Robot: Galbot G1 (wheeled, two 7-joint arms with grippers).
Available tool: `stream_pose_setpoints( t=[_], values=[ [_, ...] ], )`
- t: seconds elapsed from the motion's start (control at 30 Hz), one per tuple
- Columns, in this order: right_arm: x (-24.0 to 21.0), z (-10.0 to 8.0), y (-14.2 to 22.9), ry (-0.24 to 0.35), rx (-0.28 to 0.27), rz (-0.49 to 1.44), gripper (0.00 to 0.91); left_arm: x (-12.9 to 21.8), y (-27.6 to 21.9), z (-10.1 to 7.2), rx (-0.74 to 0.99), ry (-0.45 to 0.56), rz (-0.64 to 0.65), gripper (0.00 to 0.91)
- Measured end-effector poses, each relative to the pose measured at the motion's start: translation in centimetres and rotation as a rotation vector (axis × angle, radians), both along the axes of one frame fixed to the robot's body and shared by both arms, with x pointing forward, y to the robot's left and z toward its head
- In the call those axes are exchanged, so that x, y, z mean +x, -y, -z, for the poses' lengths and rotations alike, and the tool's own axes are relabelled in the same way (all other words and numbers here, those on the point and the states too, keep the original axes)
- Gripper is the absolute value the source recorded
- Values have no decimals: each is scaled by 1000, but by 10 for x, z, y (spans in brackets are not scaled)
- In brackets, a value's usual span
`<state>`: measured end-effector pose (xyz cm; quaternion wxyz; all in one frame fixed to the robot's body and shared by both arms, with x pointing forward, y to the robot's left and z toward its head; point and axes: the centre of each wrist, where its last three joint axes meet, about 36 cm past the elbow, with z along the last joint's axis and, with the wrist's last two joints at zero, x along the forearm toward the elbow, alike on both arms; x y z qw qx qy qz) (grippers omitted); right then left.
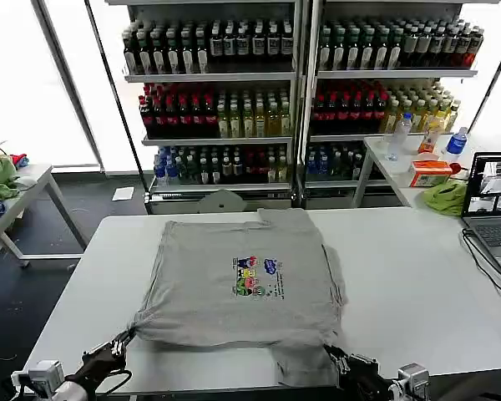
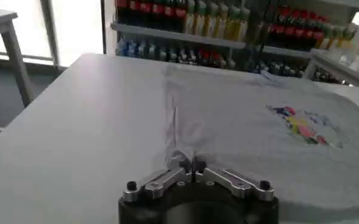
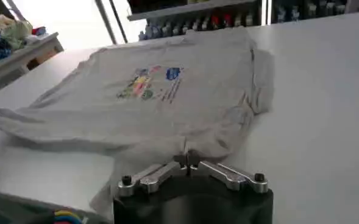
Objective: Fold and organize the clothes.
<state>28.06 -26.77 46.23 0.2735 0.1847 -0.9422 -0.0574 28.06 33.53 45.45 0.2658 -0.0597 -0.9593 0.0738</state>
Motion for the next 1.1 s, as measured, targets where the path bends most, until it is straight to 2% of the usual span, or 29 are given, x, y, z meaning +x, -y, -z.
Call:
stream_pose_setpoints(
  t=[0.4, 0.73, 1.1],
  values=[
    [43, 2, 1, 96, 11, 51, 0, 52, -8, -6, -30, 64, 45, 20],
    [90, 13, -6, 141, -4, 83, 0, 99, -12, 7, -71, 72, 25, 20],
    [137, 23, -22, 154, -26, 97, 0, 144, -15, 25, -97, 52, -14, 20]
  ],
)
